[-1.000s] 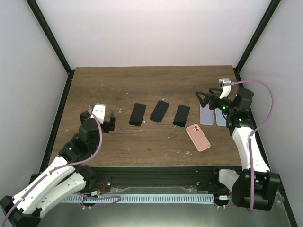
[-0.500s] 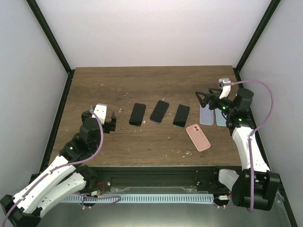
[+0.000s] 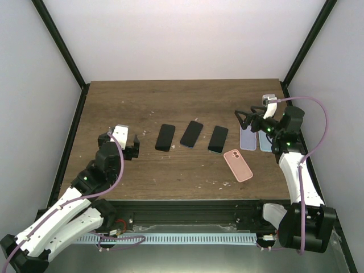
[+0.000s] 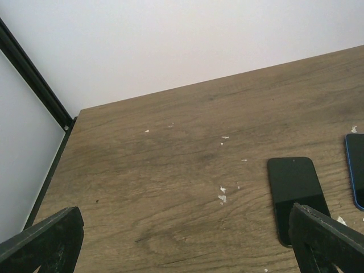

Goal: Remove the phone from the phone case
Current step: Reset both arms

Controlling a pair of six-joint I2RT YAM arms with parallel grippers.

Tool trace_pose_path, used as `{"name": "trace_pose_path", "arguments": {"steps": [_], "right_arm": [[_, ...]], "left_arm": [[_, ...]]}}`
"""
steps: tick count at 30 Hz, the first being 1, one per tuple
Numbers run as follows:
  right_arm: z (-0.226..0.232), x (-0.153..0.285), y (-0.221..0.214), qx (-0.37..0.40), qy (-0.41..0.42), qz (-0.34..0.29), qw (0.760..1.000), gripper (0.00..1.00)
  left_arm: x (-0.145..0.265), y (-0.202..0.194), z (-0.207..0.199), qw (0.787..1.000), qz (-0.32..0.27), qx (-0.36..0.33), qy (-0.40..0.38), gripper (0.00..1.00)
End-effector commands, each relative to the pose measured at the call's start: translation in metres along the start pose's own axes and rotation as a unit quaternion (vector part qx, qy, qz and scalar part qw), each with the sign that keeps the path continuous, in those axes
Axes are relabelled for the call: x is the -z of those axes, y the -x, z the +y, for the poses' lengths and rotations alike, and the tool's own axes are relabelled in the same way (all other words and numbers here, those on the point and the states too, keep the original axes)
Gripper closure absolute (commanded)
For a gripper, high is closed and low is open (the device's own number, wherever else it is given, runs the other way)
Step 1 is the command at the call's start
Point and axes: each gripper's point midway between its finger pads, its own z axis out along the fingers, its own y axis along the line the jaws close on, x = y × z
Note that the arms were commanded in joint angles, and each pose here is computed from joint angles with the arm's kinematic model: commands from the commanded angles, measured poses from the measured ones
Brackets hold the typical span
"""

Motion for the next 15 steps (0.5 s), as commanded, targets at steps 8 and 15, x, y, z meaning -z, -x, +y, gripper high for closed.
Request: {"name": "trace_pose_path", "arguments": {"steps": [8, 15], "right_arm": [[-0.0041, 0.0022, -0.0002, 0.008, -0.008, -0.003, 1.0, 0.0], [-0.0083, 0.0031, 0.002, 0.009, -0.023, -0.008, 1.0, 0.0]], "left_arm": [[0.0023, 0.0021, 0.0019, 1.0, -0.008, 0.001, -0.001, 0.0], [0.0009, 0.0004, 0.0017, 1.0, -0.005, 0.003, 0.001, 0.0]]}}
